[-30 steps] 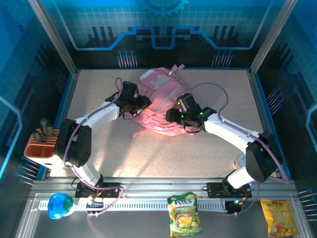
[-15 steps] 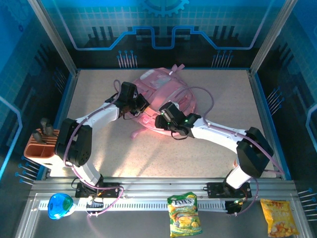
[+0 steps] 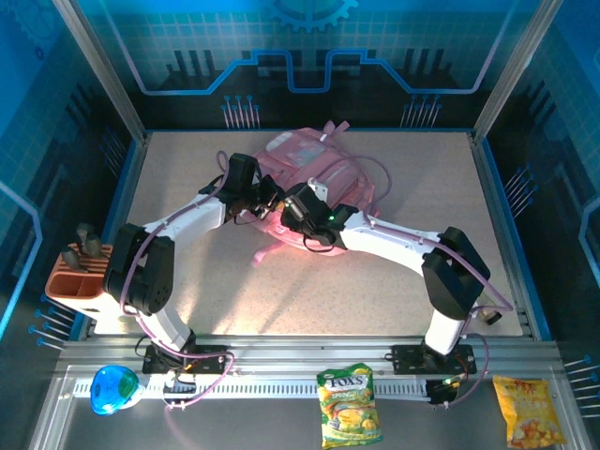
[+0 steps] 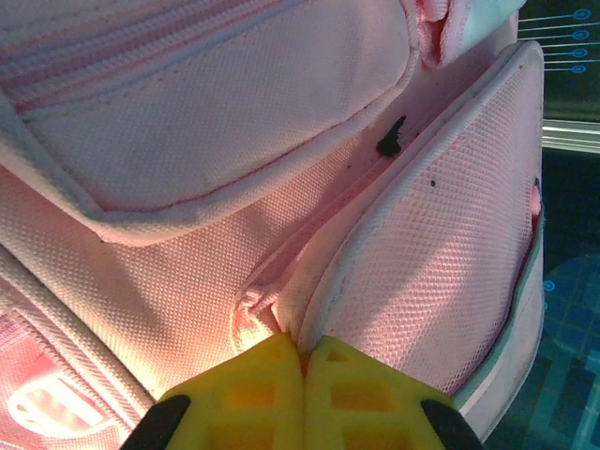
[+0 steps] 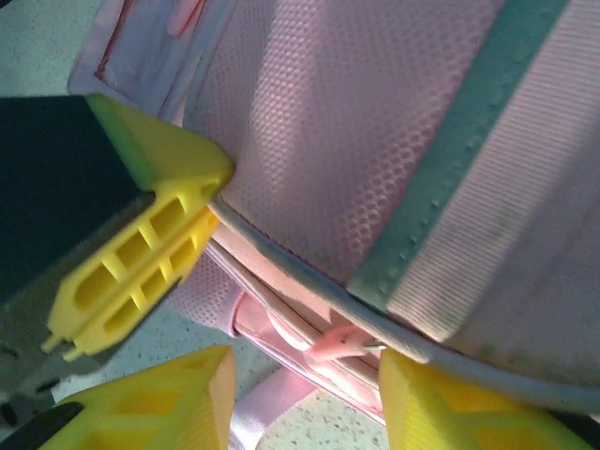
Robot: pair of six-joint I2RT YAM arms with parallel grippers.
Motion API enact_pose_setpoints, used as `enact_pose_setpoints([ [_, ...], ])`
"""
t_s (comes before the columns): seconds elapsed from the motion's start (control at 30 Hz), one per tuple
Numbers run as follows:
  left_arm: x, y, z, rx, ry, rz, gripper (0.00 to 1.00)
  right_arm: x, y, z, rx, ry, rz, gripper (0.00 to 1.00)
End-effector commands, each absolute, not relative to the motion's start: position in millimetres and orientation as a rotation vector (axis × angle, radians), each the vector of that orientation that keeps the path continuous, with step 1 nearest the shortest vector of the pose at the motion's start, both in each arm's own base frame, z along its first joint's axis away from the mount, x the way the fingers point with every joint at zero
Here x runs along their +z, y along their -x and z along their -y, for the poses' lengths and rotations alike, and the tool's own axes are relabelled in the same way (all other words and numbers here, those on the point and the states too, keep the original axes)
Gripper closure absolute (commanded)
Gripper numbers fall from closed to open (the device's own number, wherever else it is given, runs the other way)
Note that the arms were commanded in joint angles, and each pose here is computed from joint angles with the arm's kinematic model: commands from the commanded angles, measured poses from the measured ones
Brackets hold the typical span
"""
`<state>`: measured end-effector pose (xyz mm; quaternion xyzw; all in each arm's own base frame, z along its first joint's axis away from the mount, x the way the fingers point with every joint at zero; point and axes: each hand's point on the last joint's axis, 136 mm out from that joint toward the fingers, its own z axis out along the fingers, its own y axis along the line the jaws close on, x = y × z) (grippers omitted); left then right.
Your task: Pack the student bag
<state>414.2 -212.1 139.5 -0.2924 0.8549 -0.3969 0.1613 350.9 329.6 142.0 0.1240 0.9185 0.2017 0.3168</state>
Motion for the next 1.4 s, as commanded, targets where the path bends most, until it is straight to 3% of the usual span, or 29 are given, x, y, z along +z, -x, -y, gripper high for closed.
enact_pose_setpoints([
  [0.0, 153.9, -411.4, 229.7, -1.255, 0.746, -2.435, 1.0, 136.3, -357.5, -324.1, 0.453, -0.4, -2.425, 0.57],
  [0.27, 155.0, -412.2, 229.8, -1.257, 0.744, -2.434, 1.0, 126.7, -356.9, -305.1, 0.329, -0.491, -2.428, 0.66],
  [0.57, 155.5, -412.2, 230.2, -1.257, 0.743, -2.434, 1.0, 120.2, -368.8, -305.8, 0.306, -0.533, -2.433, 0.65],
  [0.77, 152.9, -412.3, 227.3, -1.231, 0.746, -2.44, 1.0, 122.0, -366.9, -294.7, 0.259, -0.53, -2.427, 0.82],
  [0.9, 149.7, -415.8, 223.8, -1.193, 0.745, -2.444, 1.0, 124.0, -357.8, -273.4, 0.194, -0.516, -2.418, 0.88],
  [1.2, 140.6, -424.7, 215.6, -1.137, 0.745, -2.459, 1.0, 124.7, -335.6, -202.9, -0.055, -0.345, -2.367, 0.94],
  [1.37, 142.1, -427.3, 212.8, -1.124, 0.736, -2.458, 1.0, 134.1, -351.6, -200.2, -0.053, -0.136, -2.346, 0.97],
])
